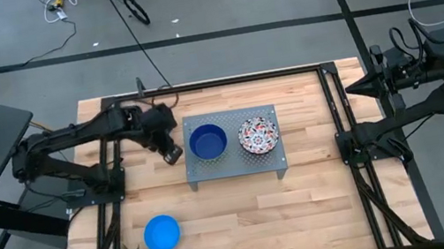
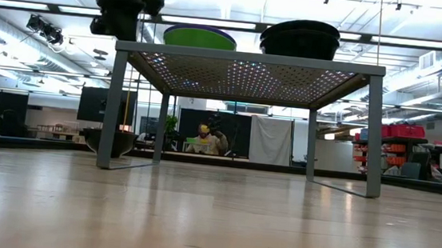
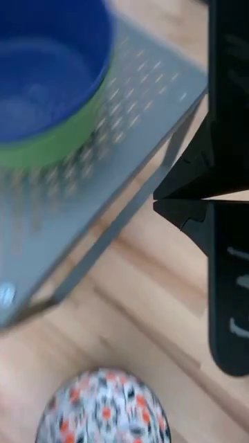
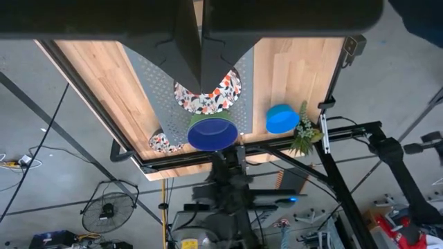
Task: Pick & Place Mini bowls
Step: Stack the light blue bowl on top of the blue bowl on the shelf
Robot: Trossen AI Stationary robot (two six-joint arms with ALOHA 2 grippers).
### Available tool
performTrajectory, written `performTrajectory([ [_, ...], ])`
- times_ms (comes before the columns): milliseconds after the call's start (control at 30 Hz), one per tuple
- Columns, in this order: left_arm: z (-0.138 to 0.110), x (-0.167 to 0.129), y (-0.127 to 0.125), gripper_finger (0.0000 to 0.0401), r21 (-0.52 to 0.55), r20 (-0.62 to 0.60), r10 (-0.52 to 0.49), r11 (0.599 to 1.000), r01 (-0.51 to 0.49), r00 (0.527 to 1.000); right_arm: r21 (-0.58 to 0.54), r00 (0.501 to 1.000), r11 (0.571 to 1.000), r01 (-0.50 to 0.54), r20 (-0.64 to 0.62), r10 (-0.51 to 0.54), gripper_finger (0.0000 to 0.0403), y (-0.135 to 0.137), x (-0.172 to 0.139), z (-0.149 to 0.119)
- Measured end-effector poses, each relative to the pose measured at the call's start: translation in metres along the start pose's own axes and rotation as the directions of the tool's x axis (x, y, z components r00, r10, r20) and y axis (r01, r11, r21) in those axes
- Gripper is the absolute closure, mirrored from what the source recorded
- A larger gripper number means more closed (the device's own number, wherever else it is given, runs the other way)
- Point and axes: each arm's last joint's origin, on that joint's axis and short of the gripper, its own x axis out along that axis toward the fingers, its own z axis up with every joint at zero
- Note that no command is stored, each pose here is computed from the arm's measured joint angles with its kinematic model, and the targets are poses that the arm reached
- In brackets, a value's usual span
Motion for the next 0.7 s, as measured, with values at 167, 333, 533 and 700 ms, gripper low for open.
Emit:
performTrajectory([
  [167, -0.016, 0.0, -0.026, 0.0399, 0.103, -0.042, -0.058, 0.993, 0.062, 0.997, 0.0, 1.0, 1.0, 0.0, 0.0, 0.0, 0.0396, 0.0, 0.0, 0.0],
  [333, -0.039, -0.002, -0.052, 0.0399, 0.168, -0.099, -0.112, 0.978, 0.128, 0.989, 0.0, 1.0, 1.0, 0.0, 0.0, 0.0, 0.0396, 0.0, 0.0, 0.0],
  [533, -0.076, -0.008, -0.079, 0.0399, 0.196, -0.211, -0.139, 0.964, 0.181, 0.968, 0.0, 1.0, 1.0, 0.0, 0.0, 0.0, 0.0396, 0.0, 0.0, 0.0],
  [700, -0.101, -0.014, -0.094, 0.0399, 0.208, -0.232, -0.129, 0.962, 0.179, 0.964, 0.0, 1.0, 1.0, 0.0, 0.0, 0.0, 0.0396, 0.0, 0.0, 0.0],
])
